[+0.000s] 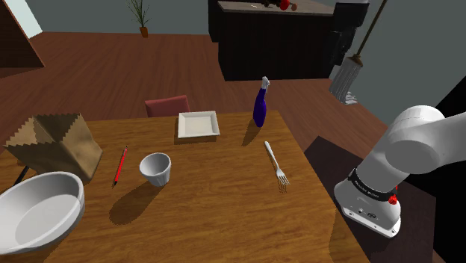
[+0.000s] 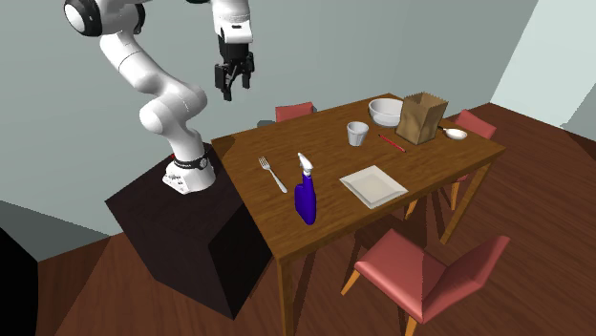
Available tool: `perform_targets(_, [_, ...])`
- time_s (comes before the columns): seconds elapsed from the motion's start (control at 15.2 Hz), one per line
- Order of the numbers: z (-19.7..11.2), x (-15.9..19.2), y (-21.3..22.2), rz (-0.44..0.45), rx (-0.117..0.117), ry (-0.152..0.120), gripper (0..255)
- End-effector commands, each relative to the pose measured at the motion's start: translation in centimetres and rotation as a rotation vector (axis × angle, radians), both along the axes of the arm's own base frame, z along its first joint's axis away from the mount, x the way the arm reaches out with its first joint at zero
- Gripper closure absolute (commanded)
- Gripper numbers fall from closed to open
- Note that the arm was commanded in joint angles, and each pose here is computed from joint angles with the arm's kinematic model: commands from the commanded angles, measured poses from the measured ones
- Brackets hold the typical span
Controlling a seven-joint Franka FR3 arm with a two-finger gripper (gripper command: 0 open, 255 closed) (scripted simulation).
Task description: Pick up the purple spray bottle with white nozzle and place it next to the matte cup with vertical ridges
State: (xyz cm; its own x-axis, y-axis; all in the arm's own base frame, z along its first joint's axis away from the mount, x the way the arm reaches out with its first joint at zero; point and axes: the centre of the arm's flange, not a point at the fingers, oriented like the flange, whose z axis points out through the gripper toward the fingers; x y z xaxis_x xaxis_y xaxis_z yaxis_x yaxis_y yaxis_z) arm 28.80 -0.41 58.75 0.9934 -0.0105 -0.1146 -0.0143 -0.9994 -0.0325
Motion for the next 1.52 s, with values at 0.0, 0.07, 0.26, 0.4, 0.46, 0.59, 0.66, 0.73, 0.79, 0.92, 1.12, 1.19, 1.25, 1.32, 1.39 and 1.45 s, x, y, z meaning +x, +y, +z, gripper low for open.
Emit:
perform_targets(0.0, [0.0, 0.0, 0.0, 0.0, 0.0, 0.0, 0])
perform_targets(0.07, [-1.2, 0.3, 0.2, -0.009, -0.008, -0.019, 0])
perform_targets(0.26, [-4.6, 1.2, 0.9, -0.034, -0.032, -0.075, 0])
perform_targets(0.4, [-6.9, 1.9, 1.2, -0.052, -0.049, -0.112, 0])
perform_targets(0.46, [-8.0, 2.3, 1.4, -0.06, -0.057, -0.131, 0])
perform_targets(0.59, [-10.3, 3.2, 1.7, -0.078, -0.073, -0.168, 0])
perform_targets(0.66, [-11.4, 3.6, 1.8, -0.086, -0.081, -0.187, 0])
perform_targets(0.73, [-12.5, 4.1, 1.9, -0.095, -0.089, -0.206, 0])
perform_targets(0.79, [-13.6, 4.6, 2.0, -0.103, -0.097, -0.224, 0])
perform_targets(0.92, [-15.7, 5.7, 2.2, -0.121, -0.114, -0.262, 0])
perform_targets(1.12, [-18.9, 7.5, 2.3, -0.147, -0.138, -0.318, 0])
perform_targets(1.19, [-19.9, 8.1, 2.3, -0.155, -0.146, -0.336, 0])
perform_targets(1.25, [-20.9, 8.8, 2.4, -0.164, -0.154, -0.355, 0])
perform_targets(1.32, [-21.9, 9.5, 2.3, -0.172, -0.162, -0.374, 0])
perform_targets(1.39, [-22.9, 10.1, 2.3, -0.181, -0.17, -0.393, 0])
perform_targets(1.45, [-23.9, 10.9, 2.3, -0.19, -0.179, -0.411, 0])
